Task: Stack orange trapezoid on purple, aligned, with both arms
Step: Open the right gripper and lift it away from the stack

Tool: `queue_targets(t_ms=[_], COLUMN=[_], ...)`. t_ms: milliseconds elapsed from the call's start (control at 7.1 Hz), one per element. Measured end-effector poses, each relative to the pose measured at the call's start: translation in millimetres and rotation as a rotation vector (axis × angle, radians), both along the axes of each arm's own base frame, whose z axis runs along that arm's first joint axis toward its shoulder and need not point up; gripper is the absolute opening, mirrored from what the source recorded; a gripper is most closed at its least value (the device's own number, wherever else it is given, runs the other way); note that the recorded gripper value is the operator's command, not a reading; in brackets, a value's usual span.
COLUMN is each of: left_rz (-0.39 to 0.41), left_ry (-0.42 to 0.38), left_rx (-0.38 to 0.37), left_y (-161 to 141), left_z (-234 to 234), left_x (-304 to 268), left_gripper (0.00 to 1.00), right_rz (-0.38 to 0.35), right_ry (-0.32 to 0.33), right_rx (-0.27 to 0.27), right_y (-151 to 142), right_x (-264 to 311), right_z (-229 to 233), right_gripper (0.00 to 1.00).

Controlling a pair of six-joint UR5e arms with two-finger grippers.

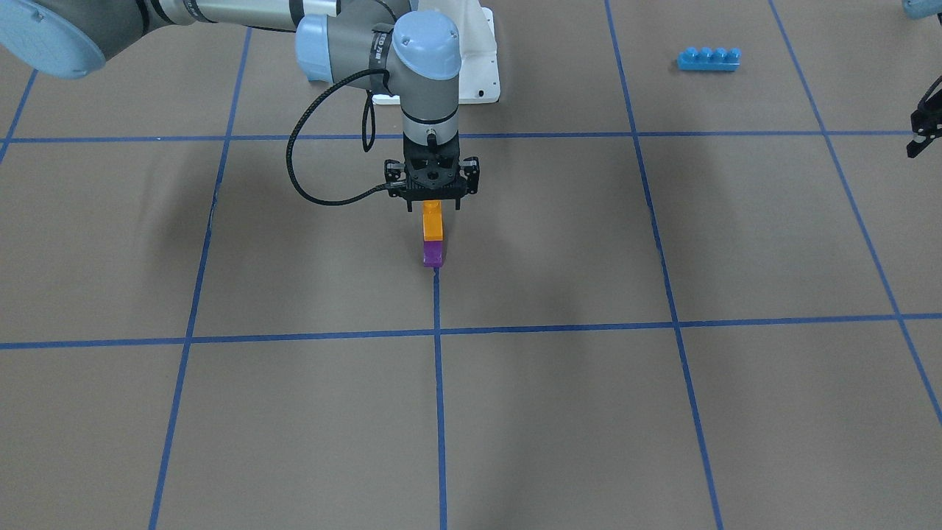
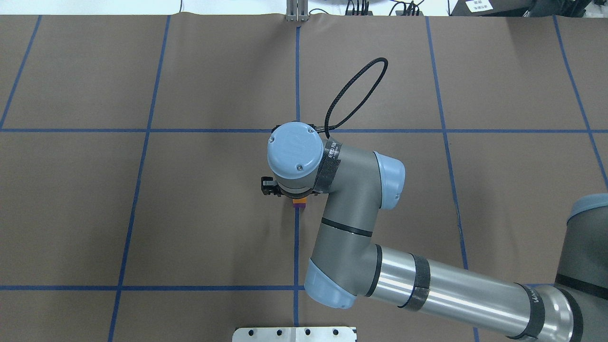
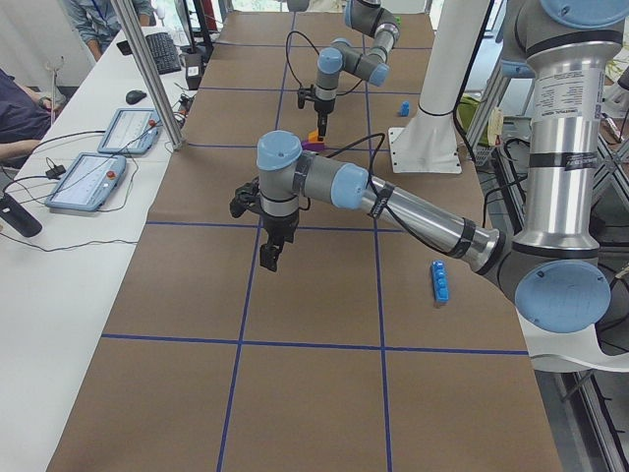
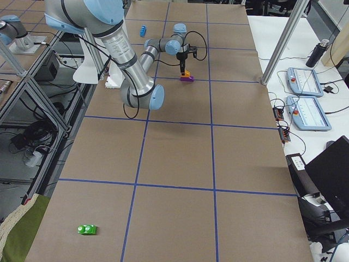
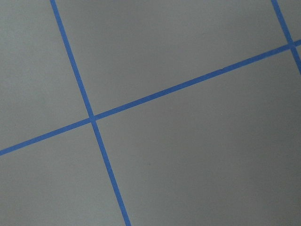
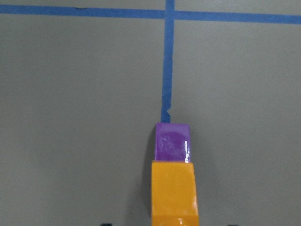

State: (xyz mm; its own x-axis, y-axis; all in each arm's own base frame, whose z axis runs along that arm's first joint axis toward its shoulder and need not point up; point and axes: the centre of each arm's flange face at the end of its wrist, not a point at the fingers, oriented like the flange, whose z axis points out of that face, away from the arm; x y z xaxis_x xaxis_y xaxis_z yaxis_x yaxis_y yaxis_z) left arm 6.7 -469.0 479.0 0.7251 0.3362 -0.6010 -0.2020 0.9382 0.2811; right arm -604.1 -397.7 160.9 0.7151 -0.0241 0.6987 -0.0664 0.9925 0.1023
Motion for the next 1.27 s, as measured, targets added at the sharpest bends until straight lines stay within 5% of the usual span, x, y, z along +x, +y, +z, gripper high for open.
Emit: queue_targets(t_ms=[282,563,986,1268], left_rz=[-0.002,-0.015,-0.054,-0.051], left_ry=[-0.003,-0.013,-0.017,0.070], left_rx=[-0.019,-0.067,-0.087,-0.083], left_y=[3.8,14.4,13.0,34.3], left_z=[8.6,35.3,87.3,126.5], left_x=[-0.7,-7.3,-54.2,-97.2], left_gripper=[1.00,1.00,1.00,1.00], right_rz=[0.012,-0.006,-0.125,-0.192], right_ry=[-0.042,-0.047,-0.008,0.022], right_rx=[0.003,0.004,0.093,0.125], right_y=[-18.2,-66.5,-137.8,-163.9], right_x=[32.7,104.4,294.9,423.1], right_z=[-15.0,-12.0,93.0,188.3], right_gripper=[1.00,1.00,1.00,1.00])
